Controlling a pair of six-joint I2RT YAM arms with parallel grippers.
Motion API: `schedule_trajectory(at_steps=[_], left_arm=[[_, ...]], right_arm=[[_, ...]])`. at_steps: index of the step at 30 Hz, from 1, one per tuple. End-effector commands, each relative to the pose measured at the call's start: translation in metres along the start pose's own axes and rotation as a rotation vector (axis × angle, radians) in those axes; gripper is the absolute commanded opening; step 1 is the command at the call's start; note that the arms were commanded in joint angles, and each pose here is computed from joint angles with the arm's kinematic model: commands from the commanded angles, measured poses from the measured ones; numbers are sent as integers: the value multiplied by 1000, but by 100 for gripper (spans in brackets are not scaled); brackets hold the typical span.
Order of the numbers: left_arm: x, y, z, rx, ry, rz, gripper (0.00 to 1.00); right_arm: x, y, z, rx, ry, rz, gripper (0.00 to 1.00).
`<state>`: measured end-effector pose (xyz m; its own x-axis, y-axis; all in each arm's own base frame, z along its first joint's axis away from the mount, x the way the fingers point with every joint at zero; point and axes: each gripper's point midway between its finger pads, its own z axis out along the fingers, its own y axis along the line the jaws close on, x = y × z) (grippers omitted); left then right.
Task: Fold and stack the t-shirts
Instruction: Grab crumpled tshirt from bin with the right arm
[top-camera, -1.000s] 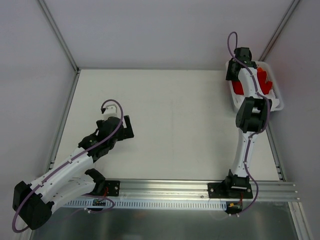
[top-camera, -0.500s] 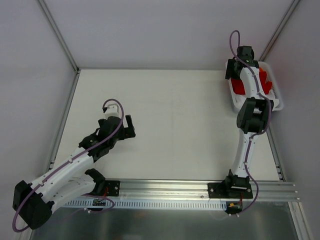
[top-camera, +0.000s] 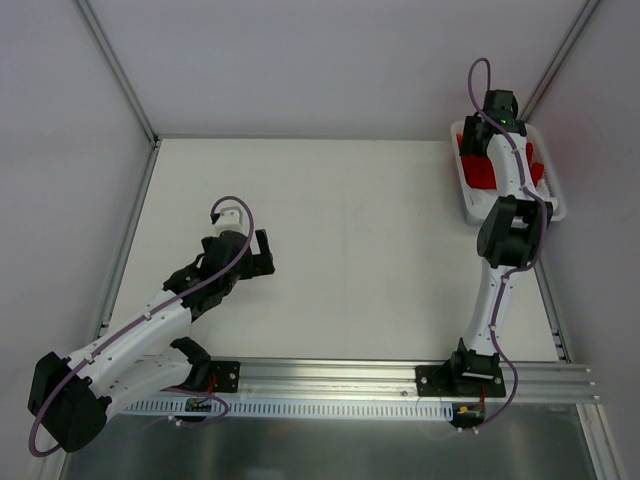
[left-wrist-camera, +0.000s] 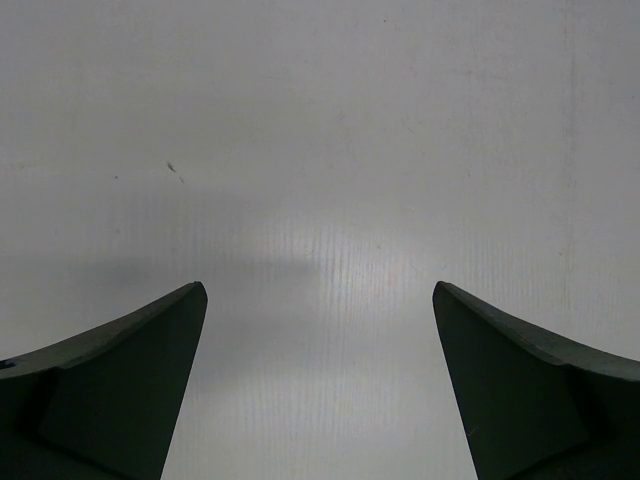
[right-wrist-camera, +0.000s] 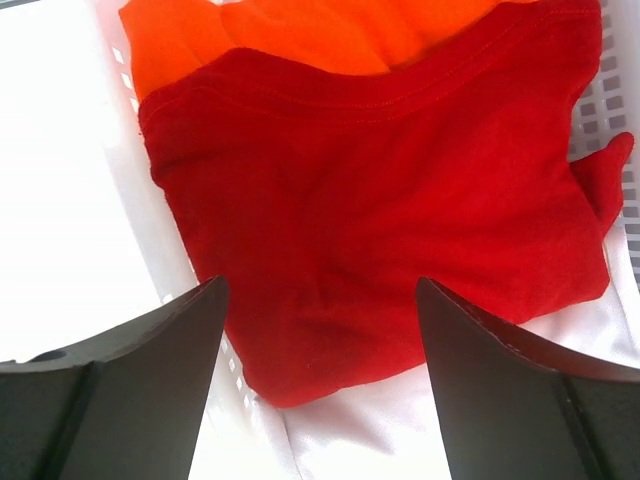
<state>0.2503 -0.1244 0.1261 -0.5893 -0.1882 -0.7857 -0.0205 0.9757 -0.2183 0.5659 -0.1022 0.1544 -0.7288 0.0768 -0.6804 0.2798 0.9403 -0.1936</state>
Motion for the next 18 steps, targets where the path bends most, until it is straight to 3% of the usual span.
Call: schedule_trajectory(at_steps=[1, 18], left_arm=[[0, -2, 1, 15, -9, 7, 99], [7, -7, 11, 18, 21, 0, 99]], right_arm=[[-13, -7, -10, 9, -28, -2, 80], [-11, 12, 1, -81, -18, 31, 81]])
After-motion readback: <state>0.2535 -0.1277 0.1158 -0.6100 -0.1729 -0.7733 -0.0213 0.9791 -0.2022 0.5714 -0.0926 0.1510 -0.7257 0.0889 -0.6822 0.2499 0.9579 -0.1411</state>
